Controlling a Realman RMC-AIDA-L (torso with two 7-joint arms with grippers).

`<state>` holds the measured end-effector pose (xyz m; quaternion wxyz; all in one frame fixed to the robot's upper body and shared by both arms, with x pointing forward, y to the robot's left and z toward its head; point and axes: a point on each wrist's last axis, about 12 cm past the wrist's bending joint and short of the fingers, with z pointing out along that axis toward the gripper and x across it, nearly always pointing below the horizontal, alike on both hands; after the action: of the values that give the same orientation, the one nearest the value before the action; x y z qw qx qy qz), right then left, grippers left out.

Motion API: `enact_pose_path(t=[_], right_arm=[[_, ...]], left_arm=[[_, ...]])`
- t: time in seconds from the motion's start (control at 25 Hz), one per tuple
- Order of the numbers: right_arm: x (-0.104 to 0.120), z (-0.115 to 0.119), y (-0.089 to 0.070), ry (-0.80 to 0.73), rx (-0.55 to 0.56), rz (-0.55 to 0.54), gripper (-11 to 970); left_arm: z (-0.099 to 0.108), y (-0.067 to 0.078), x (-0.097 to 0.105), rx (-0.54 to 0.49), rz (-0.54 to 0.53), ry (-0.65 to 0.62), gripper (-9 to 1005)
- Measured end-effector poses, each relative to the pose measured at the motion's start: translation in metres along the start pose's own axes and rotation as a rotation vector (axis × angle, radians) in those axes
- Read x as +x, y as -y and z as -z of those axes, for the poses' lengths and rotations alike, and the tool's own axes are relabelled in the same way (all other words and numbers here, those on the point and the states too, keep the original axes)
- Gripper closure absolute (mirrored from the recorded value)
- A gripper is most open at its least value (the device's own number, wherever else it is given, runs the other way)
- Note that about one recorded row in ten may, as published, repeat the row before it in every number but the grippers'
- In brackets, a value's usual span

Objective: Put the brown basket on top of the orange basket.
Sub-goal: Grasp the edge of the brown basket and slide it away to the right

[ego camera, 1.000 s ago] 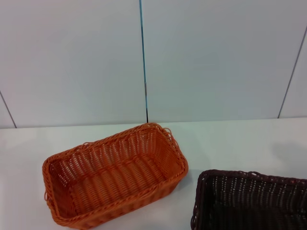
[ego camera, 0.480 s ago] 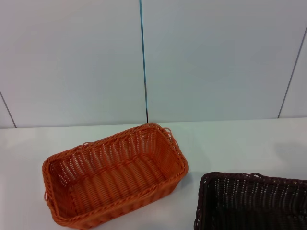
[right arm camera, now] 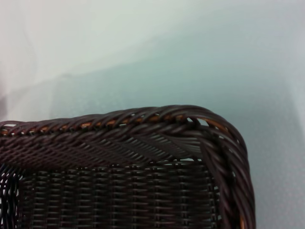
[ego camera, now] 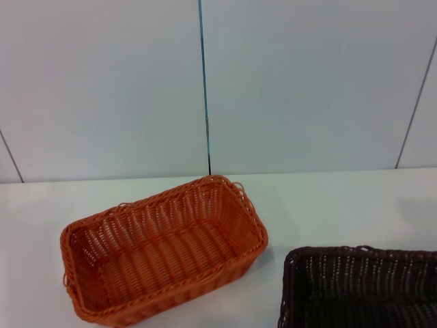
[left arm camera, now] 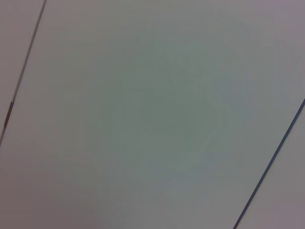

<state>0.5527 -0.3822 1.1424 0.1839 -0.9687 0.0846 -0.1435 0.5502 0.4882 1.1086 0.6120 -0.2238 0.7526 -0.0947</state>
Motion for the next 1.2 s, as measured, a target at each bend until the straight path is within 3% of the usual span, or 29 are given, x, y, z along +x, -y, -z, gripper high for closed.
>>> enact_pose_path(t=[0.52, 1.2], right_arm=[[0.005, 0.022, -0.004, -0.049, 0.015, -0.027, 824], [0.018, 0.068, 0.010, -0.109, 0.052, 0.028, 824]], left_arm=[[0.000, -0.001, 0.000, -0.012, -0.001, 0.002, 133], [-0.003, 0.001, -0.002, -0.008, -0.007, 0.001, 133]])
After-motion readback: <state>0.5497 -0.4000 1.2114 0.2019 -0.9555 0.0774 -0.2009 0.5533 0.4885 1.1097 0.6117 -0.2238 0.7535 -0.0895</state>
